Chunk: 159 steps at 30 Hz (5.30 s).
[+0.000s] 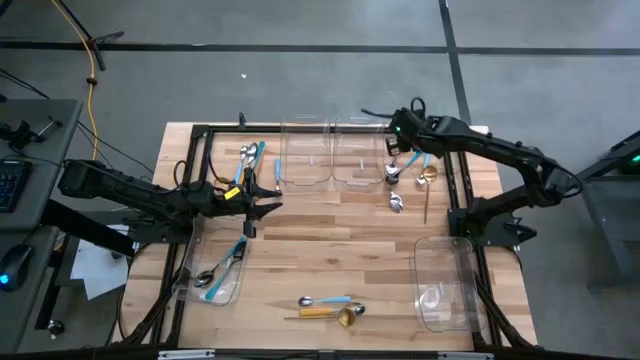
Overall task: Sort silverware by color (type)
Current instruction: Put the black spoon into the bottom left transparent bin
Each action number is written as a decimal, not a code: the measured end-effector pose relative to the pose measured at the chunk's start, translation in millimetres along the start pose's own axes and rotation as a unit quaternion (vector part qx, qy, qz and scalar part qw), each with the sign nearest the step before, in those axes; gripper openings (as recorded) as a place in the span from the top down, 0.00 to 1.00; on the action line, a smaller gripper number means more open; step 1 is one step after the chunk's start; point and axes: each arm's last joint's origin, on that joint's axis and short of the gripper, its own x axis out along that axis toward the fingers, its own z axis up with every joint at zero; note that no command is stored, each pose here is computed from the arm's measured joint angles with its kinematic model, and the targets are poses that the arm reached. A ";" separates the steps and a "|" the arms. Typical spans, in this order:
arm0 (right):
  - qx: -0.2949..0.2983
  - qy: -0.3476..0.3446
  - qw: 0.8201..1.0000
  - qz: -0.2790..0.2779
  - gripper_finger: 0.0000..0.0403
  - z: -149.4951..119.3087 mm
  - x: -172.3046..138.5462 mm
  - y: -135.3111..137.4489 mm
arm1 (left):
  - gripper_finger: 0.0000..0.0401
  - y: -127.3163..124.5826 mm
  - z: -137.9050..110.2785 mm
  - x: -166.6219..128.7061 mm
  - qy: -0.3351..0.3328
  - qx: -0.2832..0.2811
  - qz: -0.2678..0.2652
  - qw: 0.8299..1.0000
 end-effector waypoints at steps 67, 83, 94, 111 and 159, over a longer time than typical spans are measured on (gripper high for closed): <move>0.326 0.001 0.943 -0.069 0.74 -100.1 123.7 18.1 | 0.73 0.0 0.0 -0.1 0.000 -0.009 0.000 1.000; 0.317 -0.012 0.946 -0.074 0.99 -100.1 123.9 18.4 | 0.72 0.0 0.0 -0.1 0.000 -0.009 0.000 1.000; 0.293 -0.051 0.952 -0.074 0.99 -99.1 115.5 21.1 | 0.72 0.0 0.0 -0.1 0.000 -0.017 0.000 1.000; 0.125 -0.261 0.955 0.071 1.00 -63.8 1.5 -1.6 | 0.72 0.1 0.0 0.0 0.000 -0.011 0.003 1.000; -0.162 -0.507 0.641 0.553 1.00 -125.5 -48.0 93.4 | 0.72 -5.2 7.8 36.0 0.002 0.021 0.013 1.000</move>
